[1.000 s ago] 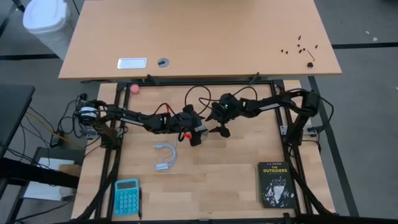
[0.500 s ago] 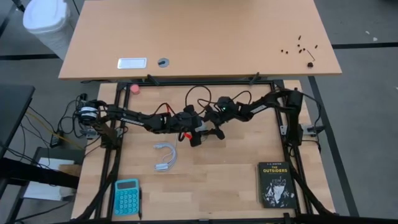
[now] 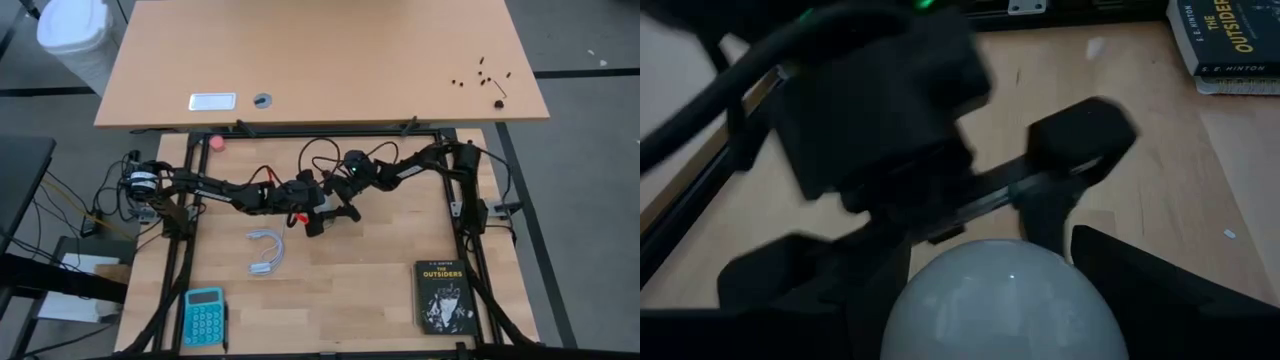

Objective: Screw lightbulb
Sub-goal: Insert the white lightbulb into the silver lamp

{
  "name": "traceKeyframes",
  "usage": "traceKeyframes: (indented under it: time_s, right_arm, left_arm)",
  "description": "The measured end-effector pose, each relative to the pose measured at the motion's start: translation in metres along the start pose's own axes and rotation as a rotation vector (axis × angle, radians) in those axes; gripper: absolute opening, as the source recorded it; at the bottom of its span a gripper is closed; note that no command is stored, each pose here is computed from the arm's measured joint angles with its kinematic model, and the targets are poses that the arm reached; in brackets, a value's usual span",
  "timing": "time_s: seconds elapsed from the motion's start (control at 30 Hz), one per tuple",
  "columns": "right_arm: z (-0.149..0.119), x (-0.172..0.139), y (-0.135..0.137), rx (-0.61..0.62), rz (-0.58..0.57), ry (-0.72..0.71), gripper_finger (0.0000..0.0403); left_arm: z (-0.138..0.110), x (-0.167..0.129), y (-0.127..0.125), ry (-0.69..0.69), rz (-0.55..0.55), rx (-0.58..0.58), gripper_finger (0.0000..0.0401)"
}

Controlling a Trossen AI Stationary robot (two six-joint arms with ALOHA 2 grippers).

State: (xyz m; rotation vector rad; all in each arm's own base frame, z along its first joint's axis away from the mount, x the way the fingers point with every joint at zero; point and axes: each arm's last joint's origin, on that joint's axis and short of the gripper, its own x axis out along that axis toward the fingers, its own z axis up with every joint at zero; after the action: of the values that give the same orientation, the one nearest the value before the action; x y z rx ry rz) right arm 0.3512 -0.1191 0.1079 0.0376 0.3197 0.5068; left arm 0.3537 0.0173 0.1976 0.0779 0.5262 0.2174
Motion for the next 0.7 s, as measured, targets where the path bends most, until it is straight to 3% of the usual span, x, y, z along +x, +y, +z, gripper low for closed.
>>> traceKeyframes:
  time_s: [0.2, 0.4, 0.7]
  right_arm:
    - [-0.014, 0.008, -0.013, 0.04, 0.074, 0.001, 0.0307]
    - [-0.019, 0.014, -0.017, -0.005, 0.109, -0.02, 0.03]
    - [-0.018, 0.011, -0.02, -0.061, 0.12, -0.043, 0.0171]
  left_arm:
    - [0.0, 0.0, -0.001, -0.003, -0.008, 0.006, 0.0275]
    - [0.0, 0.0, -0.001, -0.004, -0.011, 0.01, 0.0275]
    - [0.0, 0.0, -0.001, -0.003, -0.012, 0.011, 0.0276]
